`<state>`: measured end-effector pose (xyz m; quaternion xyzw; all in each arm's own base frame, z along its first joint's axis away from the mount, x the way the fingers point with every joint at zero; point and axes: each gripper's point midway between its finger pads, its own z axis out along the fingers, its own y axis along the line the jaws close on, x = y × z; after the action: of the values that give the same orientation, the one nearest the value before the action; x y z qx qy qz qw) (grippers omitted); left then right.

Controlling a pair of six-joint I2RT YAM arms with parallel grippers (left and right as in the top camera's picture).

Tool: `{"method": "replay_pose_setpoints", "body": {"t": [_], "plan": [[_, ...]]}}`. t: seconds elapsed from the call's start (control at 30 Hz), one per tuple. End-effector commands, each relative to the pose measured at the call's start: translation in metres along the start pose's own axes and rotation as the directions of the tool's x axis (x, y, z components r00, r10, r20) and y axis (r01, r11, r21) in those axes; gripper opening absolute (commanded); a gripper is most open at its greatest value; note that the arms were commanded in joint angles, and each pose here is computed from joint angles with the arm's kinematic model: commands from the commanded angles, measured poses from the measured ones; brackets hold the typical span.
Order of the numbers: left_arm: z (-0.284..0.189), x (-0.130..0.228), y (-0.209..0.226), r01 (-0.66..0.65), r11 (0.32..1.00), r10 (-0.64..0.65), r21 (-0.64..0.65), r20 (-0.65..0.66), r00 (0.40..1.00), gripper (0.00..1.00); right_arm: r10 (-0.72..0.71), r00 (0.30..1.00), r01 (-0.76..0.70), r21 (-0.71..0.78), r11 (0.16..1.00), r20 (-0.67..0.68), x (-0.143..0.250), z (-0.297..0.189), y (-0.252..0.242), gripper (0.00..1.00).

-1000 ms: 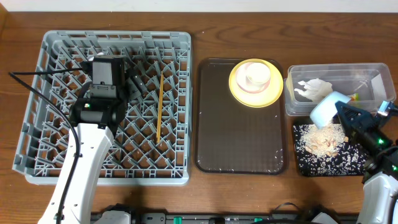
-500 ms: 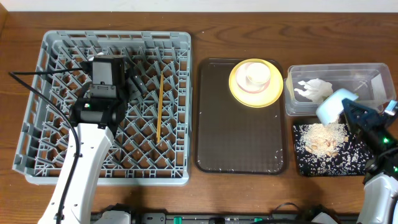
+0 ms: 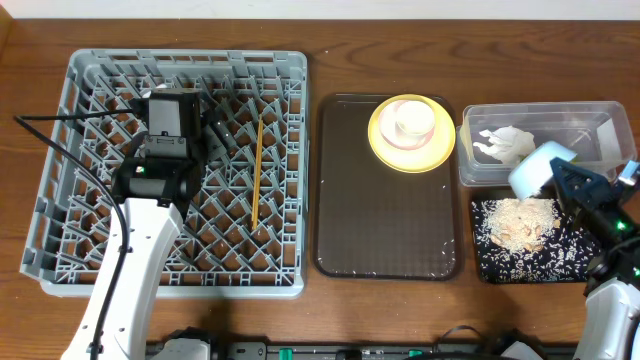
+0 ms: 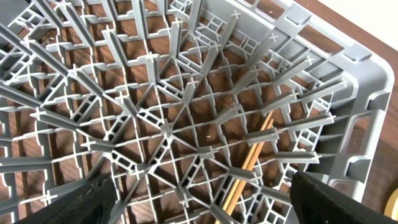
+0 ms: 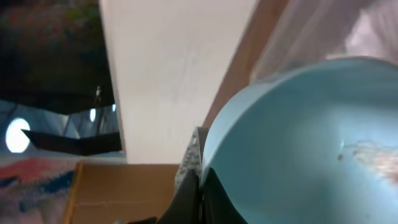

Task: Sort waste into correct bins and load items into the dishwasher rack
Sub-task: 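Tilt the plate with the right gripper to dump rice onto black tray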

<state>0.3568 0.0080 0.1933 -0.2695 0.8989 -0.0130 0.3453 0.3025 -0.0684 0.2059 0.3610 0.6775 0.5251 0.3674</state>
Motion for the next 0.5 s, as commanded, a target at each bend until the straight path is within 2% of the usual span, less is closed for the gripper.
{"method": "replay_pose_setpoints", "body": {"t": [0.0,0.07,0.13,0.17,0.27,0.33,0.37,0.47], "plan": [[-0.002,-0.004,-0.001,0.003,1.0,-0.003,0.003,0.011,1.0,0.91,0.003,1.0,-0.003,-0.025,1.0,-0.018,0.002,-0.002,0.007,0.01],[-0.002,-0.004,-0.001,0.003,1.0,-0.003,0.003,0.011,1.0,0.91,-0.095,0.995,0.095,0.002,0.996,0.038,-0.009,-0.002,0.005,0.01],[-0.002,-0.004,-0.001,0.003,1.0,-0.003,0.003,0.011,1.0,0.91,0.059,0.997,-0.061,-0.036,0.997,-0.056,0.009,-0.002,0.008,0.01],[-0.002,-0.004,-0.001,0.003,1.0,-0.003,0.003,0.011,1.0,0.91,0.05,0.997,-0.054,-0.049,0.997,-0.066,0.01,-0.003,0.011,0.01],[-0.002,-0.004,-0.001,0.003,1.0,-0.003,0.003,0.011,1.0,0.91,-0.129,0.991,0.13,-0.016,0.991,0.036,-0.01,-0.002,0.011,0.01],[-0.002,-0.004,-0.001,0.003,1.0,-0.003,0.003,0.011,1.0,0.91,0.028,0.999,-0.028,-0.017,0.999,-0.021,0.003,-0.002,0.005,0.01],[-0.002,-0.004,-0.001,0.003,1.0,-0.003,0.003,0.011,1.0,0.91,0.052,0.998,-0.053,-0.026,0.998,-0.042,0.007,-0.002,0.006,0.01],[-0.002,-0.004,-0.001,0.003,1.0,-0.003,0.003,0.011,1.0,0.91,-0.089,0.995,0.089,0.001,0.996,0.034,-0.008,-0.001,0.005,0.01]]}}
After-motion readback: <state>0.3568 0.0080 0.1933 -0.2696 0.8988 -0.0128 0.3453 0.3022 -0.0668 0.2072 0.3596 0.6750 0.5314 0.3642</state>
